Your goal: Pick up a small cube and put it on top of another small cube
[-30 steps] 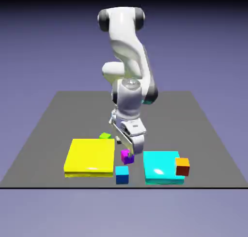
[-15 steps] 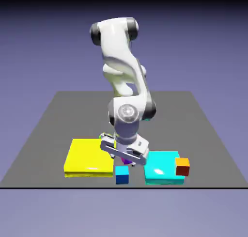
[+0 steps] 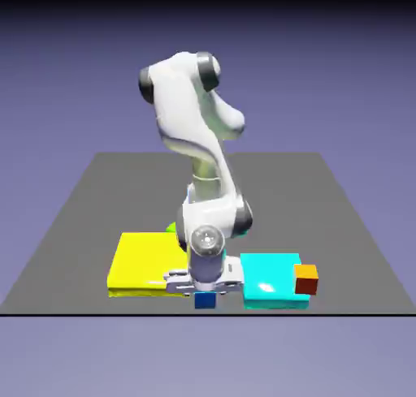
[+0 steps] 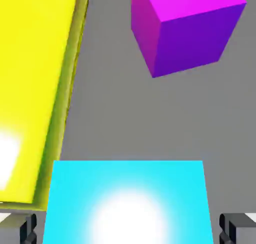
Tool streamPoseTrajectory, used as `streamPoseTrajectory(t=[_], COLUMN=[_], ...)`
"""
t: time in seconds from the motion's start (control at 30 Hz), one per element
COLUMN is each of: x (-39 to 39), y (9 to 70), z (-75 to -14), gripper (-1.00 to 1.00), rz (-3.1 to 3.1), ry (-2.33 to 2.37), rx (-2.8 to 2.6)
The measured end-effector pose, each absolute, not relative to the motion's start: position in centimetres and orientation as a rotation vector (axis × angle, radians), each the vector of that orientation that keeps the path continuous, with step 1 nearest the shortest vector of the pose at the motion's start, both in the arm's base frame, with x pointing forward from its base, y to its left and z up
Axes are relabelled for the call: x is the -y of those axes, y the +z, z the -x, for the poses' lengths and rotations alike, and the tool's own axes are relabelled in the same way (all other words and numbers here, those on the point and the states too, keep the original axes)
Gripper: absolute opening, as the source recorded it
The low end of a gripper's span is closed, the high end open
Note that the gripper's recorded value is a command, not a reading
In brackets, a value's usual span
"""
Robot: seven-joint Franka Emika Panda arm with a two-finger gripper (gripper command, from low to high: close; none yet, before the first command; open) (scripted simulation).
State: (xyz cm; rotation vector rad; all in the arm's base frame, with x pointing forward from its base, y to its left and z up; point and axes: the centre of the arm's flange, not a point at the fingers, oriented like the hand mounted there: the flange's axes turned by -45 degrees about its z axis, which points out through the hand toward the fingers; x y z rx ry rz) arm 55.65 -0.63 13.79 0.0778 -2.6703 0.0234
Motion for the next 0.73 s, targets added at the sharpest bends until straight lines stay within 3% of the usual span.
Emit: streamPoseTrajectory(t=[0.1, 0.4, 0.47, 0.57, 0.6, 0.73], x=[-1.8, -30.1, -30.5, -29.0, -28.6, -29.7], y=[19.0, 30.0, 30.2, 25.0, 23.7, 27.2], z=[-57.7, -56.3, -56.1, -55.2, -54.9, -55.7], gripper=[-1.00, -1.00, -1.00, -1.00, 1.00, 1.00], rz=[-0.177, -1.262, -1.277, -1.276, -1.277, -1.275], ry=[0.041, 0.304, 0.309, 0.311, 0.309, 0.309], rx=[2.666, 2.398, 2.391, 2.391, 2.391, 2.391])
